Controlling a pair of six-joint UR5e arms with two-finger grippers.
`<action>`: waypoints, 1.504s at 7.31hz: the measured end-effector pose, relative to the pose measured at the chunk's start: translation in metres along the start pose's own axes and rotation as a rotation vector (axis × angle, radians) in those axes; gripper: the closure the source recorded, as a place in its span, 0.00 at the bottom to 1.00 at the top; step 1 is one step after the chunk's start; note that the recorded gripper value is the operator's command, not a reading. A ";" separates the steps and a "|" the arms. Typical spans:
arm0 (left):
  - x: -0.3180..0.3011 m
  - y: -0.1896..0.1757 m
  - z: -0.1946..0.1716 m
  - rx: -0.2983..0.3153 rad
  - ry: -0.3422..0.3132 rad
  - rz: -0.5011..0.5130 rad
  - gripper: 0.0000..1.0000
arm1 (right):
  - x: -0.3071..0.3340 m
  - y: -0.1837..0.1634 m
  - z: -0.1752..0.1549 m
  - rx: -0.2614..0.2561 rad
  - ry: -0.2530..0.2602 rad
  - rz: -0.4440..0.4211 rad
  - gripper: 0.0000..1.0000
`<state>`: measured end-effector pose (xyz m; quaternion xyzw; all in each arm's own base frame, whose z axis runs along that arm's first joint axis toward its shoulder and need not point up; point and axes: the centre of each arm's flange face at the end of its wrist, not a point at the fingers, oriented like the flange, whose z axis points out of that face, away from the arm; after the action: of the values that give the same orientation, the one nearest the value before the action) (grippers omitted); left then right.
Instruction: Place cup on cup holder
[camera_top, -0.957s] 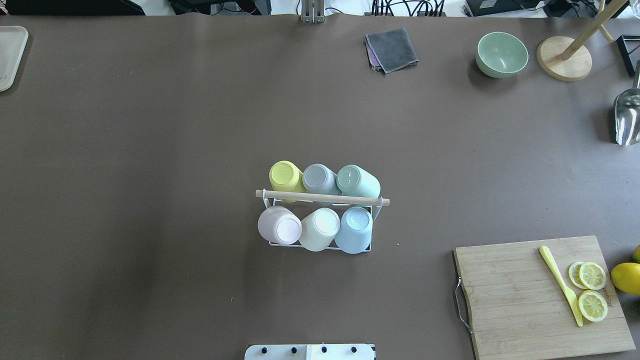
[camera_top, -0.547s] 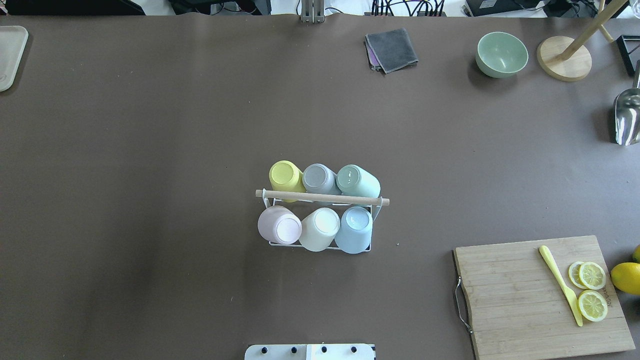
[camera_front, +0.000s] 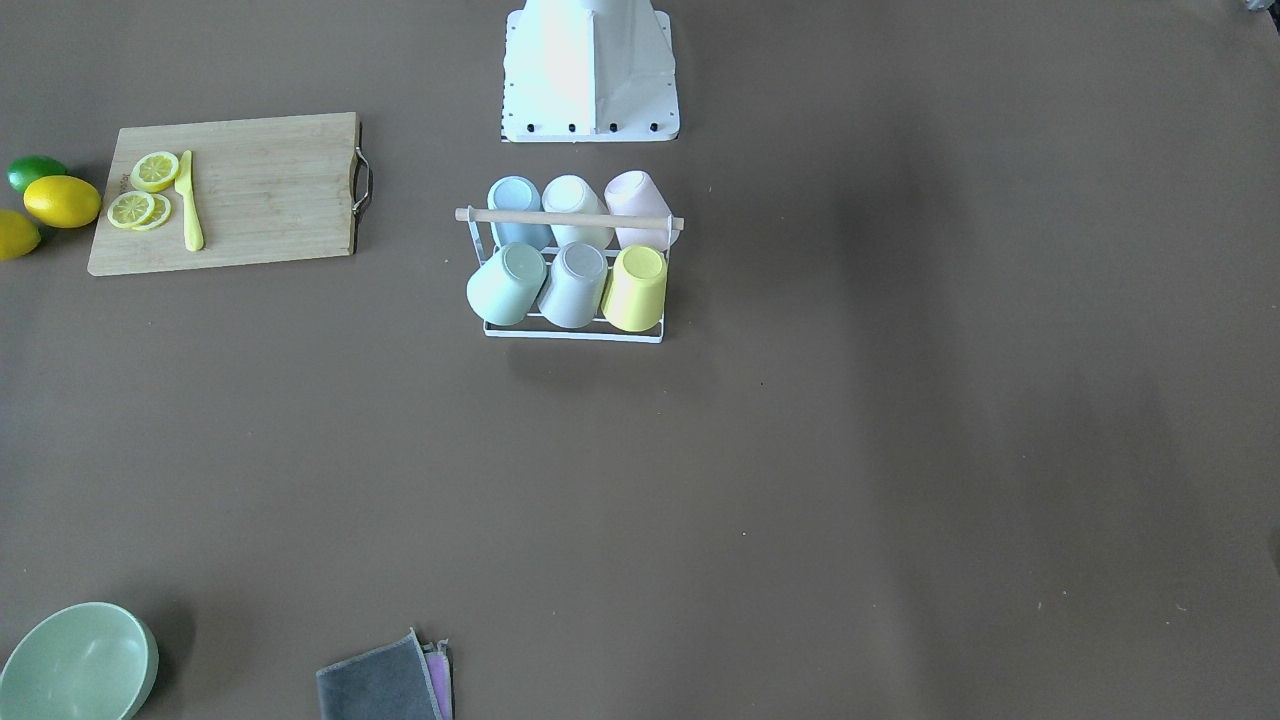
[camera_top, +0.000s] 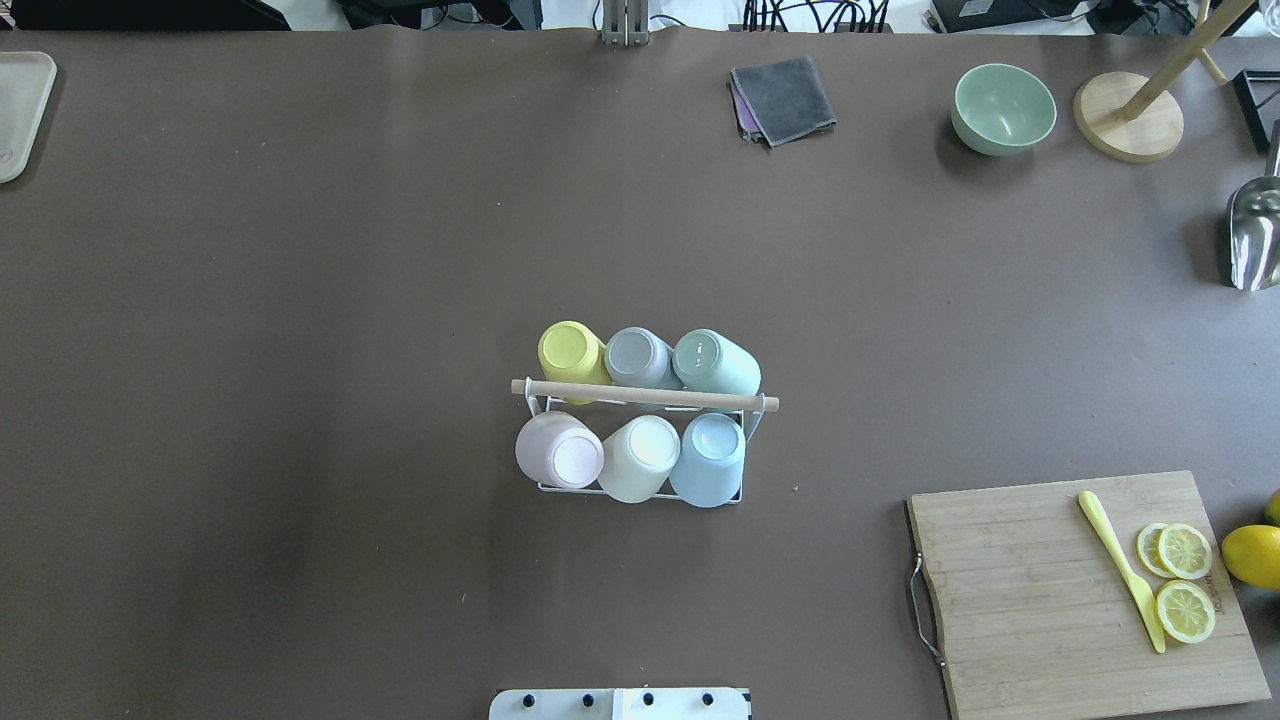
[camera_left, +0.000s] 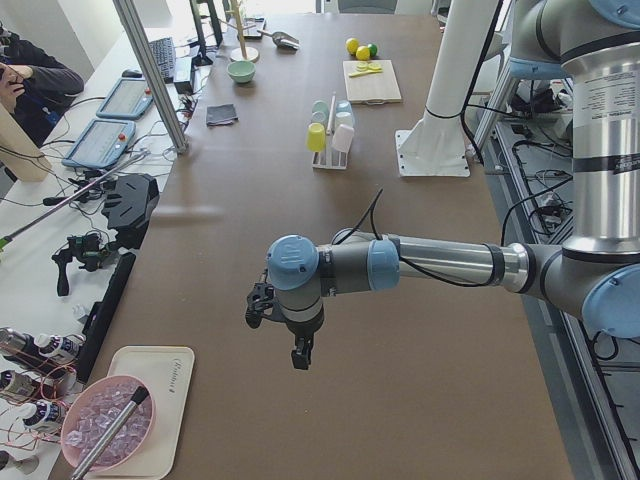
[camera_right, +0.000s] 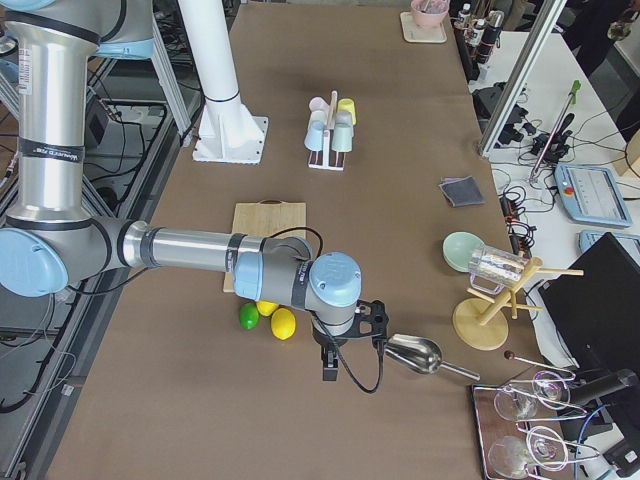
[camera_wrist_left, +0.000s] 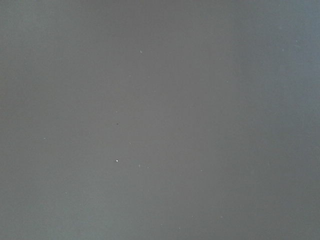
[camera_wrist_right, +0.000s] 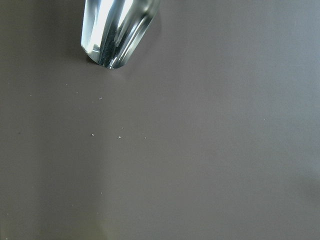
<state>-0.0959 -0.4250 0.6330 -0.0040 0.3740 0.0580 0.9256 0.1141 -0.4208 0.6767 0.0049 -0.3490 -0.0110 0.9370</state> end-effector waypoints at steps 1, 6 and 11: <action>0.001 -0.001 -0.001 -0.005 0.003 -0.002 0.01 | 0.000 0.000 0.000 0.000 0.000 0.000 0.00; 0.000 0.001 -0.001 -0.005 0.007 0.000 0.01 | 0.000 -0.001 -0.001 0.003 -0.001 -0.001 0.00; -0.002 0.002 0.001 -0.008 0.006 -0.008 0.01 | 0.001 -0.001 0.001 -0.001 0.007 0.008 0.00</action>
<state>-0.0968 -0.4230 0.6347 -0.0093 0.3767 0.0559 0.9246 0.1147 -0.4215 0.6780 0.0030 -0.3457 -0.0075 0.9383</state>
